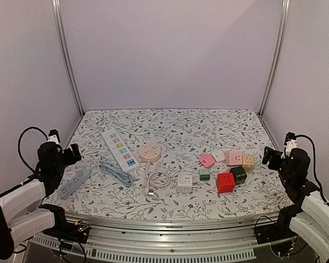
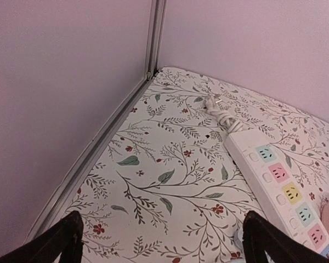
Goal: Pull the plug off the socket
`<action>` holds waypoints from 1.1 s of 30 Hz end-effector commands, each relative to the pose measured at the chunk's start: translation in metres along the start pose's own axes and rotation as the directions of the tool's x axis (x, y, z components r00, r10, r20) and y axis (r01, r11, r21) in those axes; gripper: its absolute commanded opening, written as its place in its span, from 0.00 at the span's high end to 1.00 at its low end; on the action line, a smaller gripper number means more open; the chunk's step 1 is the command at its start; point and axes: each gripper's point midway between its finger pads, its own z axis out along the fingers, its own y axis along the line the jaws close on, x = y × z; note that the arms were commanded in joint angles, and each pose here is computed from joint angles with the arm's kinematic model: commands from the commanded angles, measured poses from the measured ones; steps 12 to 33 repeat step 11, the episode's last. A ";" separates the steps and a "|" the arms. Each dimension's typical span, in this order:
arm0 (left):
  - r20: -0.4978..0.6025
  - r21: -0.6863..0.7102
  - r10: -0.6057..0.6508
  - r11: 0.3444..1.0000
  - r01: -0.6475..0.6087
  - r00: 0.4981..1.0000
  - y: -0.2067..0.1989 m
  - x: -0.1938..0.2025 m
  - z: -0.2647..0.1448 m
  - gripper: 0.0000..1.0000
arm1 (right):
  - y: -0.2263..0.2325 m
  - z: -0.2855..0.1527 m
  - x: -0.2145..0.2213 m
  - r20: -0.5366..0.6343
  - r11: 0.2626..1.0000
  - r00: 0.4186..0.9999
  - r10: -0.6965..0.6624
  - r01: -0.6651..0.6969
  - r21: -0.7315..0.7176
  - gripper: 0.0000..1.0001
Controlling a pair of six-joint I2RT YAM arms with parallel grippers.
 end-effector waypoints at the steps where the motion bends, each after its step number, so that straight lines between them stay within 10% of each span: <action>1: 0.020 0.016 0.017 1.000 -0.017 1.000 -0.003 0.001 -0.001 0.00 | -0.004 0.001 -0.002 0.017 1.000 1.000 -0.009 0.009 0.020 0.01; 33: 0.012 -0.015 0.012 1.000 -0.011 1.000 0.001 0.001 0.001 0.00 | -0.002 0.004 0.001 -0.004 1.000 1.000 -0.021 0.021 0.014 0.01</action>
